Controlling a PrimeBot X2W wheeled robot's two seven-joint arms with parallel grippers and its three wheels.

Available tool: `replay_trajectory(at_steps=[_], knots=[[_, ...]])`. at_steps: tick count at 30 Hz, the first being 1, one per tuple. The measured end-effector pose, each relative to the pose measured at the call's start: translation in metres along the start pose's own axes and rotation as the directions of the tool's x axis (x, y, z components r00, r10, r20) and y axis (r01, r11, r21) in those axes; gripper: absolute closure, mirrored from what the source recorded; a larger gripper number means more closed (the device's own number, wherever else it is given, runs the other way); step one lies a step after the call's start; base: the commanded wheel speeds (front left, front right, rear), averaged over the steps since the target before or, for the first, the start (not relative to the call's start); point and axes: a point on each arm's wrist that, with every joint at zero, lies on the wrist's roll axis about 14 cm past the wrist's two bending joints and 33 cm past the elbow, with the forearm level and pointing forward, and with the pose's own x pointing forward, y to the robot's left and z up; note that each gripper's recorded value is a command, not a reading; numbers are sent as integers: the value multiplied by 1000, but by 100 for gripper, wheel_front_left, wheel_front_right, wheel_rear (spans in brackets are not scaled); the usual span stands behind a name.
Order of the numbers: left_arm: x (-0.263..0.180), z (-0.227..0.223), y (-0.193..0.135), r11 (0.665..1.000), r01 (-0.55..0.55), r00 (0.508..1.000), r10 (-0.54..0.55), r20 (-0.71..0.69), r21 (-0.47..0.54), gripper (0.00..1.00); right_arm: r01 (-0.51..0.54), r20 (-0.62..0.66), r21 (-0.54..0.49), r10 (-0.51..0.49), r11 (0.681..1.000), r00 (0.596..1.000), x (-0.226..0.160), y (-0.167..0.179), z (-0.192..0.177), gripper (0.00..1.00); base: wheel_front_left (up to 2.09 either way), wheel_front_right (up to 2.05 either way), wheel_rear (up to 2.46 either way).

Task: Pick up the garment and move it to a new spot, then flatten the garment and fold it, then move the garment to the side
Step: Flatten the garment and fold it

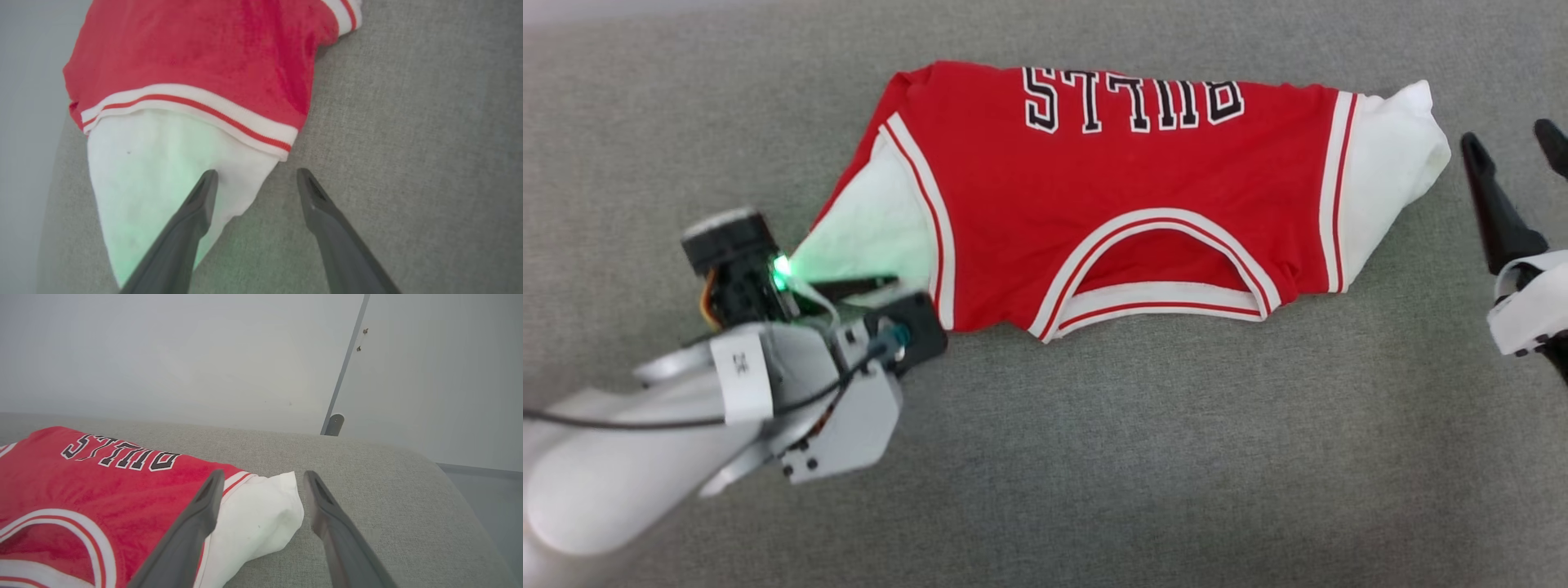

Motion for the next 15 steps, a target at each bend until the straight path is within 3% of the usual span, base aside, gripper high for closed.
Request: replay_trajectory(at_steps=[10, 11, 12, 13, 15], knots=[[10, -7, -2, 998, -13, 1000, 11, 23, 65, 0, -39, -21, -9, 39, 999, 999, 4, 15, -5, 0, 0, 0, 0], [10, -8, -1, 997, -19, 1000, 17, 25, 73, 7, -44, -26, -10, 44, 999, 999, 4, 16, -6, 0, 0, 0, 0], [10, -8, 0, 997, -24, 999, 22, 28, 79, 24, -47, -29, -11, 47, 999, 998, 5, 17, -6, 0, 0, 0, 0], [11, -9, 1, 996, -27, 999, 25, 33, 79, 49, -51, -33, -14, 51, 999, 998, 5, 18, -7, 0, 0, 0, 0], [12, -10, 2, 996, -32, 999, 29, 35, 78, 65, -60, -45, -21, 59, 998, 997, 4, 20, -9, 0, 0, 0, 0]])
